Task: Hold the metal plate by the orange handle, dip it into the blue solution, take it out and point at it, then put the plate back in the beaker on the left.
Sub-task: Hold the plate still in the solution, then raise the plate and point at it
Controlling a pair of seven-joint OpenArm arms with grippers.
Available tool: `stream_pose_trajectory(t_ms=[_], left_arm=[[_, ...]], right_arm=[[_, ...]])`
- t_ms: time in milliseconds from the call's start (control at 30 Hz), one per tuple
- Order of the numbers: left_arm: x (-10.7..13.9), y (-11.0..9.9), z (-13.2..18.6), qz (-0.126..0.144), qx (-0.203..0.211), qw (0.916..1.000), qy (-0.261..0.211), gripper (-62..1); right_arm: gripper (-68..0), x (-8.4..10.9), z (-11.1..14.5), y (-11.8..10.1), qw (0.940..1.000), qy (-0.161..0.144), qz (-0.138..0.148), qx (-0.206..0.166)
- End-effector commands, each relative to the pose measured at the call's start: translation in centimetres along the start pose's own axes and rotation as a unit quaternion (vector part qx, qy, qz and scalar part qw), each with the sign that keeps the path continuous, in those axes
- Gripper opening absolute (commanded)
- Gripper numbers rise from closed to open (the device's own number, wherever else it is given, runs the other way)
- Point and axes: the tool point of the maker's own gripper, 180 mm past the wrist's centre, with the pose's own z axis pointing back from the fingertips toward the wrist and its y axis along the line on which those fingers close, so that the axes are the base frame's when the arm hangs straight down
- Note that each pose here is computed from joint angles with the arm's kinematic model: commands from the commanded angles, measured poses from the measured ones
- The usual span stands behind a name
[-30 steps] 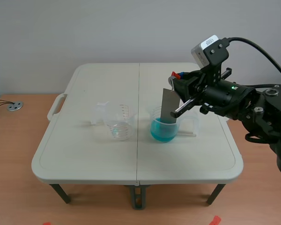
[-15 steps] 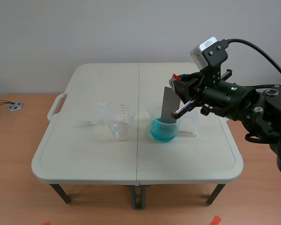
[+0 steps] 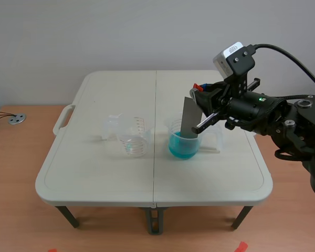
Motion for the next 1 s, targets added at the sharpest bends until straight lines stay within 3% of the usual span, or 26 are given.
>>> stream_pose_trajectory(t_ms=[0, 700, 967], left_arm=[[-0.2, -0.2, 0.1, 0.001, -0.004, 1.0000, 0.000, -57.8], [-0.2, -0.2, 0.1, 0.001, -0.004, 1.0000, 0.000, -57.8], [-0.2, -0.2, 0.1, 0.001, -0.004, 1.0000, 0.000, -57.8]], right_arm=[[-66.2, 0.2, -0.1, -0.2, 1.0000, 0.003, 0.006, -0.001], [-66.2, 0.5, -0.1, -0.3, 1.0000, -0.005, 0.007, -0.001], [-66.2, 2.5, -0.1, -0.7, 0.9993, -0.030, 0.021, -0.002]])
